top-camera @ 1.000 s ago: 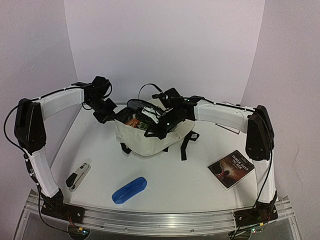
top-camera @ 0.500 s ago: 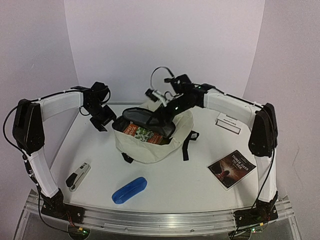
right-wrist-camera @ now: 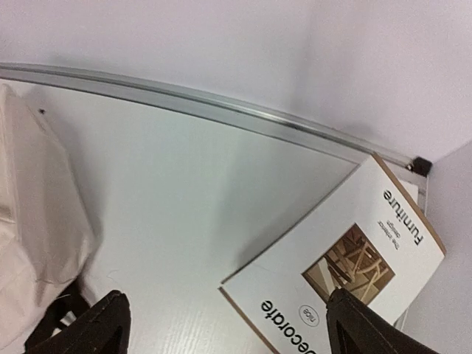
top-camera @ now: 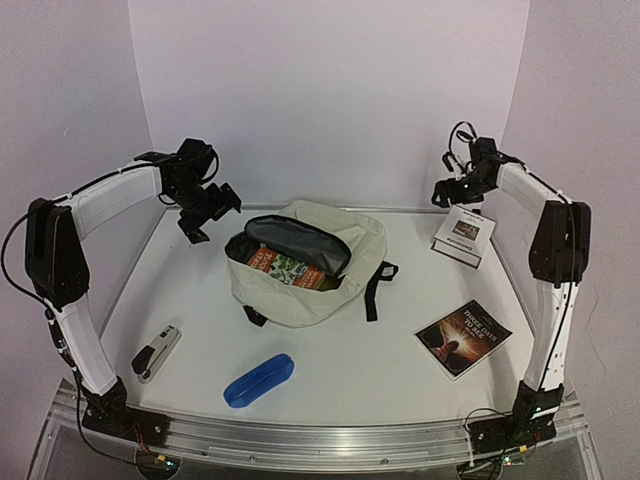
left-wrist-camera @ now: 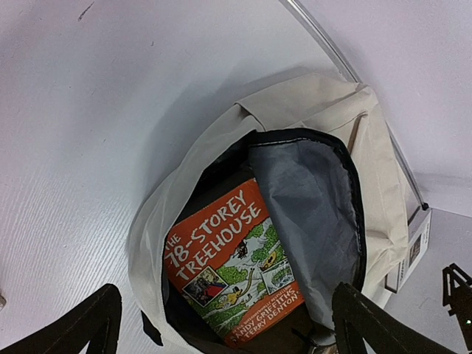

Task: Pack the student bag
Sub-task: Adjust the student bag at the center of the board, then pick up the book from the center of the board.

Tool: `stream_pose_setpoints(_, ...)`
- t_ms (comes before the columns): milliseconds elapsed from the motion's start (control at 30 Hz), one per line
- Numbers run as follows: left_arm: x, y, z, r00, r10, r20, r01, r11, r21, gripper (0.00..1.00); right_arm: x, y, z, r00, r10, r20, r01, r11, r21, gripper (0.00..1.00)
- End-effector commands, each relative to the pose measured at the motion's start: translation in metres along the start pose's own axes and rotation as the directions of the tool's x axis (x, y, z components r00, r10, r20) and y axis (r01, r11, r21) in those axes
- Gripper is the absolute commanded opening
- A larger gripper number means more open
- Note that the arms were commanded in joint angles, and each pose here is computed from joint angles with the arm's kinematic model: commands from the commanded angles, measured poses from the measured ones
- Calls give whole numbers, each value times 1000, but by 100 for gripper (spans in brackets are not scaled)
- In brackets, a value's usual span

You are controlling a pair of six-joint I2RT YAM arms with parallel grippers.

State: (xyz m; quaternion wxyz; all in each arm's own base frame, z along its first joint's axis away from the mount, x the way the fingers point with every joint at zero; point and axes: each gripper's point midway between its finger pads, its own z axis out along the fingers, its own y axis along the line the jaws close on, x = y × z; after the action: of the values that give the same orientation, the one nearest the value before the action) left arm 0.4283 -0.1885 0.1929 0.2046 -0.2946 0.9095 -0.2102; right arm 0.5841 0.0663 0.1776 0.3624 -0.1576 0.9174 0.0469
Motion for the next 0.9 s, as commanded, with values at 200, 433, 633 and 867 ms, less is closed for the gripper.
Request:
stream_pose_setpoints(200,-2,-1,-17,1000,0,16,-1,1000,26,100,34,0,66,979,-151,-134,179,957,228,89)
stream_pose_setpoints(433,0,2,-28,1000,1,29,-2,999,38,100,65,-13,81,971,-164,-176,219,905,364,91)
stream_pose_setpoints(633,0,1,-30,999,-1,35,-1,998,59,100,72,-26,75,974,-171,-147,223,828,514,90)
stream_pose_setpoints(867,2,1,-27,1000,3,24,-4,999,54,100,78,-26,78,961,-243,-130,273,770,576,78)
